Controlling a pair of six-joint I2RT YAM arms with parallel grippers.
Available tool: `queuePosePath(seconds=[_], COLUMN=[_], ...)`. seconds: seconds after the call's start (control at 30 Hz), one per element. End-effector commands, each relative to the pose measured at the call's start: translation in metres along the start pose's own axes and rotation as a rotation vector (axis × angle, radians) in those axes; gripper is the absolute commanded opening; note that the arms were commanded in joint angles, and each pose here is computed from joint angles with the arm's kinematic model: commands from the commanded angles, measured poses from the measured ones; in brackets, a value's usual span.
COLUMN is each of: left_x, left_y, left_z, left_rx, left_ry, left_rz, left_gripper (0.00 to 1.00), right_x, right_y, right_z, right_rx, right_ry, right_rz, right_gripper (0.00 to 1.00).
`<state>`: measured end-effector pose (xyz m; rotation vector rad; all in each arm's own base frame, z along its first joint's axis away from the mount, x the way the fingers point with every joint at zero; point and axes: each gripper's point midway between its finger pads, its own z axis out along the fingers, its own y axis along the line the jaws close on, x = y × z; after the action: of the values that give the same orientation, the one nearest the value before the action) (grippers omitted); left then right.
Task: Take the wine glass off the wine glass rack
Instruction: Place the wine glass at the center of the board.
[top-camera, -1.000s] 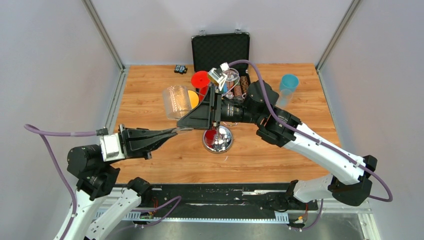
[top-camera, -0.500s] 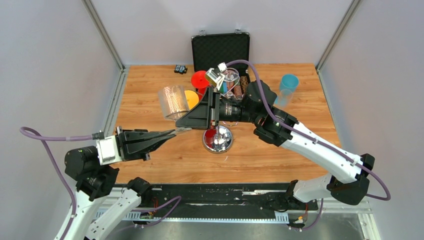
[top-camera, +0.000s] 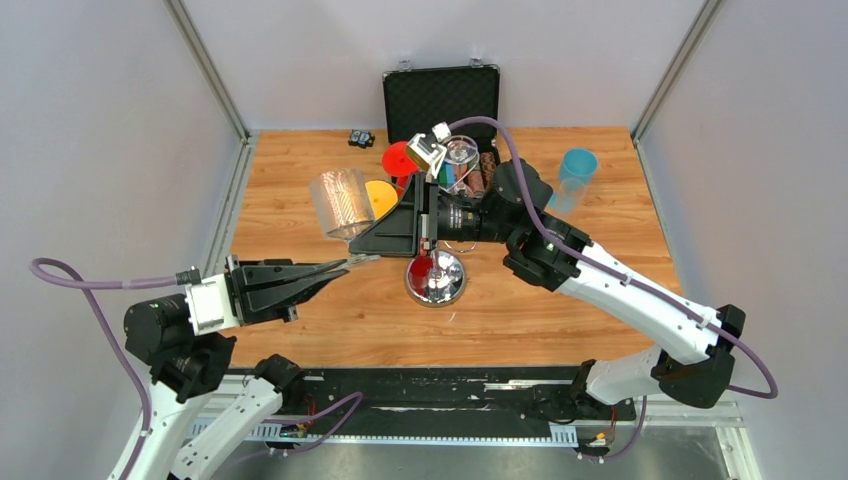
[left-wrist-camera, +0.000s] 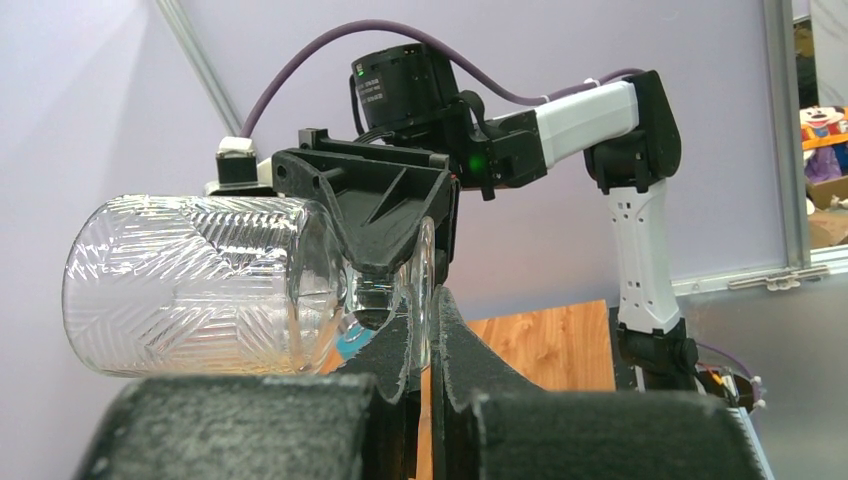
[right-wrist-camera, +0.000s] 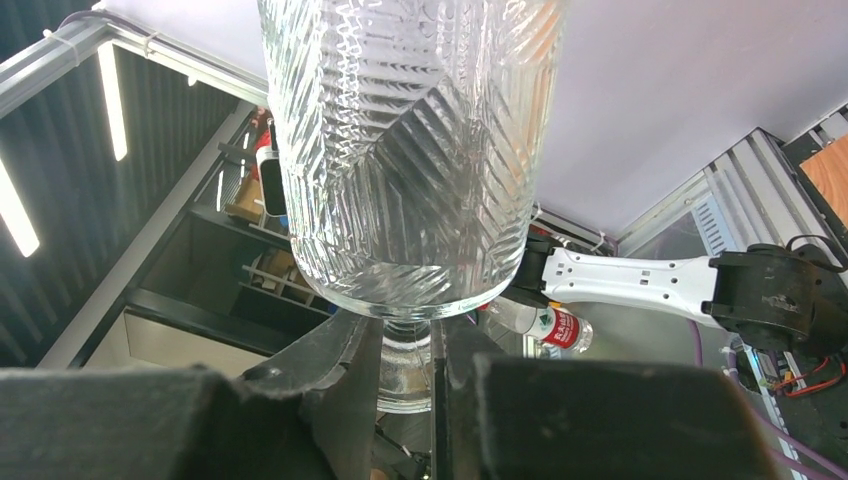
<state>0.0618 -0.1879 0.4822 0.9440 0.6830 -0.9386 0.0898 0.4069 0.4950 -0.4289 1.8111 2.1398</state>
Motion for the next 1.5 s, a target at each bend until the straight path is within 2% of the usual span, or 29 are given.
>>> queuePosePath(seconds=[0.0,0.03,0.3,0.73,0.9,1.17,1.23,1.3,1.47], left_x=[0.006,0.007,0.013,0.032,0.036,0.029,0.028,0.028,0.025], left_y=[-0.001,0.0,0.007,0.01,0.009,-0.001,-0.002,-0.004,-0.008], left_z=[0.008,0.008,0.008,-0.001,0.0,-0.002,-0.003,-0.004,-0.008], left_rx=[0.052,0.051,0.007,-0.054,-0.051,-0.028,-0.027,-0.027,-0.034], left_ry=[0.021,0.024,0.057,0.079,0.089,0.084,0.09,0.102,0.115], left_rz=[-0.031,-0.035,-0.059,-0.108,-0.15,-0.187,-0.202,-0.212,-0.252], left_gripper=[0.0,0.0,0.01,0.34,0.59,0.79,0.91,0.97,1.0], right_x=[0.005,0.006,0.009,0.012,0.012,0.019,0.022,0.023,0.029], right_y=[0.002,0.002,0.002,0.007,0.008,0.01,0.008,0.0,-0.025], right_z=[0.011,0.011,0.0,-0.036,-0.047,-0.076,-0.085,-0.095,-0.121], right_rx=[-0.051,-0.052,-0.075,-0.095,-0.092,-0.085,-0.067,-0.033,0.073], right_ry=[0.014,0.018,-0.013,-0.13,-0.162,-0.212,-0.22,-0.239,-0.271], right_rz=[-0.029,-0.032,-0.094,-0.219,-0.26,-0.365,-0.407,-0.452,-0.565], right_gripper=[0.03,0.0,0.0,0.0,0.0,0.0,0.0,0.0,0.0])
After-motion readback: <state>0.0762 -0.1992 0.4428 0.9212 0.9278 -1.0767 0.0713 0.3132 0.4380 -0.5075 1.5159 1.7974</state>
